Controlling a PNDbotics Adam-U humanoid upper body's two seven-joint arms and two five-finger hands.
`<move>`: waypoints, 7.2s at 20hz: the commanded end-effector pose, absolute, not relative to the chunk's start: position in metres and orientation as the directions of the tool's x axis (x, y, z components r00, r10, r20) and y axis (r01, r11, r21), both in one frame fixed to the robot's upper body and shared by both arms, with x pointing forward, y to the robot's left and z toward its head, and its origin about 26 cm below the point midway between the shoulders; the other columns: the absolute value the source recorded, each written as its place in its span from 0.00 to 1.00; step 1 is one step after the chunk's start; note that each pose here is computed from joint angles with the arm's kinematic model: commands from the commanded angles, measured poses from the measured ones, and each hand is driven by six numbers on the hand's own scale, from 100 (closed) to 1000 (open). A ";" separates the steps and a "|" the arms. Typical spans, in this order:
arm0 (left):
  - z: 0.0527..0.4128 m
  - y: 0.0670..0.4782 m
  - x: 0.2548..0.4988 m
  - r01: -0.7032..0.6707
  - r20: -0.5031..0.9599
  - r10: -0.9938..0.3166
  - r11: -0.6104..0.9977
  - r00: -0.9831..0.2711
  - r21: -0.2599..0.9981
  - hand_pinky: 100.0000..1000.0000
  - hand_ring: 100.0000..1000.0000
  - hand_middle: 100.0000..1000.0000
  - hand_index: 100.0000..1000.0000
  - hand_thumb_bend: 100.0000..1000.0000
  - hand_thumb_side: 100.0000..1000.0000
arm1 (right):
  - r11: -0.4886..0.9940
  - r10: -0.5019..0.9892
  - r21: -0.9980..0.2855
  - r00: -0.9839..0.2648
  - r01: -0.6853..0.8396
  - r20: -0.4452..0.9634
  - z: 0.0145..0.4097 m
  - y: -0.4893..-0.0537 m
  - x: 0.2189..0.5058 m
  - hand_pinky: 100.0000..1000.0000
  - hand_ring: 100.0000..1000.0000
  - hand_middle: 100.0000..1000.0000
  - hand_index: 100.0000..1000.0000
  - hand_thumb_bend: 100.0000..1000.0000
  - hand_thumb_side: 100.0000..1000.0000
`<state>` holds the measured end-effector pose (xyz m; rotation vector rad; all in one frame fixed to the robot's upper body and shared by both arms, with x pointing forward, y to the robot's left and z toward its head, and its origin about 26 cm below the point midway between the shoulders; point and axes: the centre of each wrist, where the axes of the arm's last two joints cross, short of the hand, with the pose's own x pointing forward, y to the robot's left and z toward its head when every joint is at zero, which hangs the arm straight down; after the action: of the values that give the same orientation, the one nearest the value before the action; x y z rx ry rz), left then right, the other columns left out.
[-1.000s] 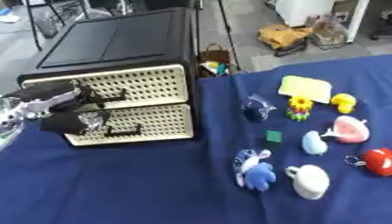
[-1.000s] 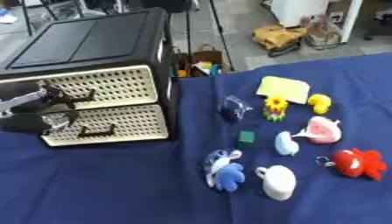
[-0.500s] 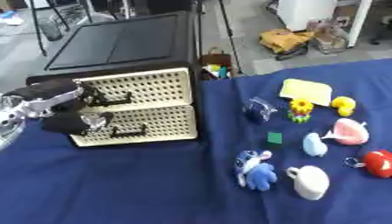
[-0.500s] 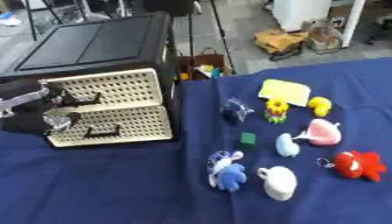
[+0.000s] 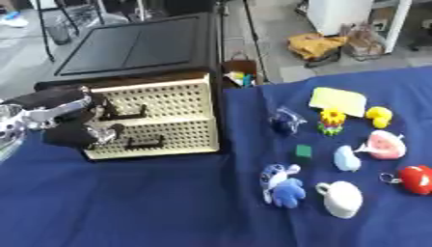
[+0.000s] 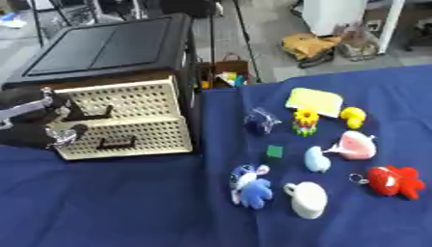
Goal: Pick up objects from table and place into drawer.
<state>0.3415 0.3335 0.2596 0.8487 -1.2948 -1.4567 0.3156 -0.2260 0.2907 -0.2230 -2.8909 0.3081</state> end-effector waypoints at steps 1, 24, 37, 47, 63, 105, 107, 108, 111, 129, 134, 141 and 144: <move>0.274 0.338 0.336 0.194 0.060 -0.958 0.005 -0.279 0.981 0.00 0.01 0.05 0.74 0.12 0.66 | 0.970 0.167 -0.209 -0.968 0.128 0.185 0.297 -0.226 0.312 0.70 0.79 0.69 0.72 0.19 0.95; 0.273 0.321 0.323 0.273 0.070 -0.940 -0.025 -0.333 0.962 0.00 0.01 0.05 0.73 0.11 0.66 | 0.973 0.169 -0.187 -0.966 0.133 0.194 0.296 -0.226 0.312 0.70 0.79 0.69 0.72 0.17 0.95; 0.275 0.311 0.315 0.291 0.061 -0.928 -0.052 -0.368 0.955 0.00 0.01 0.05 0.72 0.12 0.67 | 0.975 0.172 -0.174 -0.965 0.138 0.199 0.295 -0.226 0.312 0.70 0.79 0.69 0.72 0.17 0.95; 0.275 0.303 0.307 0.302 0.061 -0.915 -0.069 -0.399 0.951 0.00 0.01 0.05 0.70 0.12 0.67 | 0.977 0.172 -0.164 -0.964 0.139 0.204 0.294 -0.226 0.312 0.70 0.79 0.69 0.72 0.17 0.95; 0.273 0.289 0.294 0.313 0.053 -0.895 -0.098 -0.442 0.945 0.00 0.01 0.05 0.70 0.16 0.67 | 0.978 0.173 -0.150 -0.962 0.143 0.211 0.293 -0.226 0.313 0.71 0.79 0.69 0.72 0.16 0.95; 0.259 0.279 0.292 0.265 0.055 -0.817 -0.122 -0.574 0.956 0.00 0.01 0.05 0.61 0.22 0.70 | 0.979 0.175 -0.144 -0.959 0.145 0.224 0.291 -0.229 0.313 0.71 0.79 0.69 0.72 0.17 0.96; 0.259 0.279 0.292 0.259 0.052 -0.813 -0.124 -0.580 0.958 0.00 0.01 0.05 0.60 0.23 0.70 | 0.979 0.175 -0.145 -0.958 0.145 0.226 0.290 -0.230 0.313 0.71 0.79 0.69 0.72 0.17 0.96; 0.258 0.279 0.292 0.256 0.051 -0.811 -0.124 -0.583 0.959 0.00 0.01 0.05 0.60 0.23 0.70 | 0.979 0.175 -0.145 -0.958 0.145 0.226 0.290 -0.230 0.313 0.71 0.79 0.69 0.72 0.17 0.96; 0.258 0.278 0.292 0.250 0.051 -0.806 -0.123 -0.590 0.960 0.00 0.01 0.05 0.60 0.23 0.70 | 0.979 0.175 -0.145 -0.958 0.144 0.227 0.290 -0.230 0.313 0.71 0.79 0.69 0.72 0.16 0.96; 0.256 0.276 0.292 0.224 0.031 -0.779 -0.142 -0.626 0.964 0.00 0.01 0.05 0.47 0.20 0.72 | 0.979 0.176 -0.143 -0.956 0.146 0.234 0.288 -0.230 0.313 0.71 0.79 0.69 0.72 0.16 0.96; 0.251 0.273 0.292 0.236 0.027 -0.761 -0.167 -0.648 0.957 0.00 0.01 0.05 0.46 0.20 0.72 | 0.979 0.177 -0.143 -0.956 0.146 0.235 0.287 -0.231 0.313 0.71 0.79 0.69 0.72 0.16 0.96; 0.248 0.272 0.292 0.238 0.020 -0.745 -0.188 -0.667 0.953 0.00 0.01 0.05 0.46 0.20 0.72 | 0.979 0.178 -0.142 -0.955 0.147 0.236 0.287 -0.231 0.313 0.71 0.79 0.69 0.72 0.16 0.96; 0.247 0.271 0.292 0.240 0.023 -0.737 -0.191 -0.675 0.952 0.00 0.01 0.05 0.45 0.20 0.72 | 0.979 0.178 -0.142 -0.955 0.147 0.236 0.287 -0.231 0.313 0.71 0.79 0.69 0.72 0.16 0.96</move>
<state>0.2932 0.2709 0.2380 0.5657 -1.4051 -1.9083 0.3161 -0.2288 0.2793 -0.2347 -2.8485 0.1751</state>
